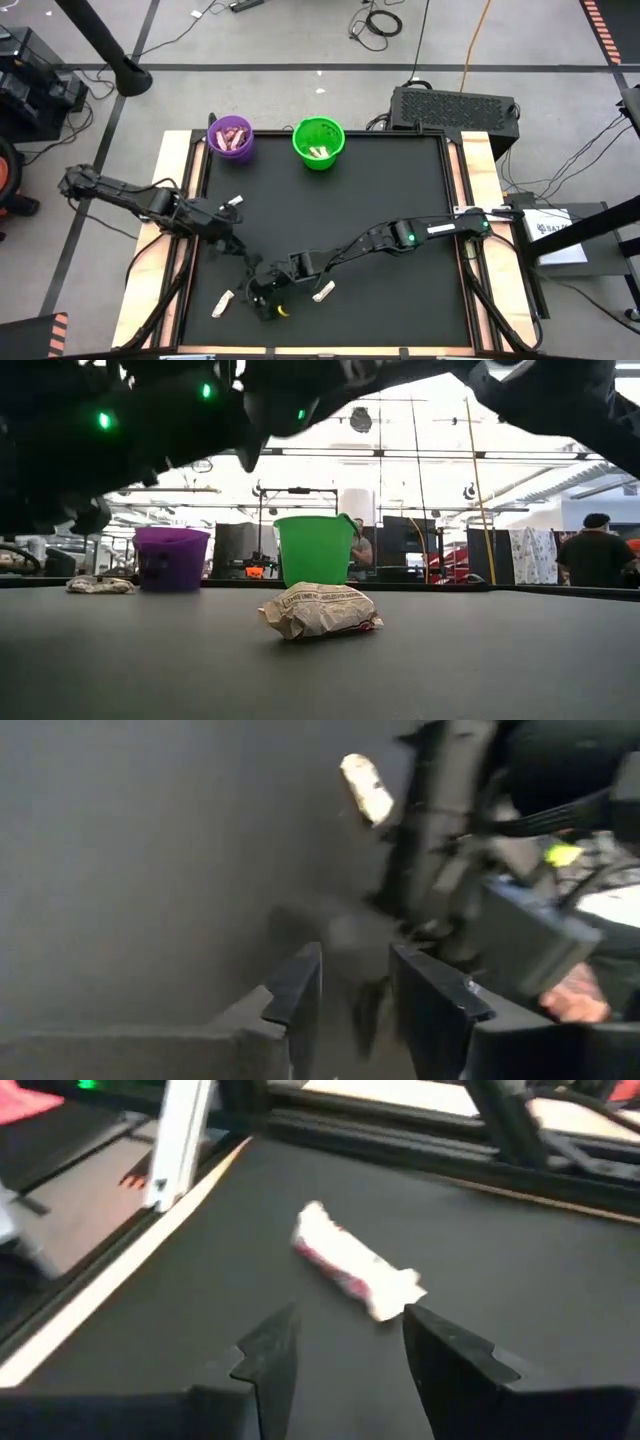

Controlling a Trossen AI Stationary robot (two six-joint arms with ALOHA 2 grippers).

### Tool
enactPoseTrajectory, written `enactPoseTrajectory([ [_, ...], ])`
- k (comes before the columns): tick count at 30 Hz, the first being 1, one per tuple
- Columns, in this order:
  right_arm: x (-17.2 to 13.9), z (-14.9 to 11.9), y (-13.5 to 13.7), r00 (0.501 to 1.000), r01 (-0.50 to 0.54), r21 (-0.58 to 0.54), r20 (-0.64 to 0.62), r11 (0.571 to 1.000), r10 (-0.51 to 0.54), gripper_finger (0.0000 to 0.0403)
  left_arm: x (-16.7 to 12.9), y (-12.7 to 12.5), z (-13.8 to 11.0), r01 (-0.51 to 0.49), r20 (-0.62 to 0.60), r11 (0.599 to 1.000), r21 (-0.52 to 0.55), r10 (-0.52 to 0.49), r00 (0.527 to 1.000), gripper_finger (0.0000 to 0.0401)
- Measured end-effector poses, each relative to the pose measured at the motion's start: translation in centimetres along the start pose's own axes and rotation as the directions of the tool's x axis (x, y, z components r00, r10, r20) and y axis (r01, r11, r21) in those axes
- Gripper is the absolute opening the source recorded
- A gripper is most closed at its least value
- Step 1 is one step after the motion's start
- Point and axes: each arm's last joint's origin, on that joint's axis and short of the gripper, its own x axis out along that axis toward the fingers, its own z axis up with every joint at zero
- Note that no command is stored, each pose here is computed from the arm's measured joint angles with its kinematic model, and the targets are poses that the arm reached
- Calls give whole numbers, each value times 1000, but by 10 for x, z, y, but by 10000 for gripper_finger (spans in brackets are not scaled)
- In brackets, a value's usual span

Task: Sort candy by brand, put in halloween buckets
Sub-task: Put the white chocolate bar into the green bucket

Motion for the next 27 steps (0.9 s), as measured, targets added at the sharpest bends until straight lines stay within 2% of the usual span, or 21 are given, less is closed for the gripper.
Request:
enactPoseTrajectory([
  [4,-3,2,16,998,-27,-22,-49,999,25,171,-12,-13,-5,-96,-60,994,-58,92,994,99],
  [9,-3,-2,28,995,-48,-83,-97,995,39,171,-8,-22,-23,-97,-193,981,-167,64,979,66],
  [14,-3,-3,24,994,-37,-66,-105,997,30,171,3,-30,-40,-183,-317,952,-243,101,943,57],
  [23,-4,-4,22,992,-33,-47,-120,998,27,171,39,-29,-62,-399,-419,907,-134,313,852,57],
  [25,-4,-4,22,992,-33,-47,-120,998,27,171,46,-28,-65,-426,-436,898,-110,342,832,57],
  [27,-4,-4,20,992,-30,-46,-120,998,25,171,54,-29,-67,-413,-453,908,-72,339,824,57],
])
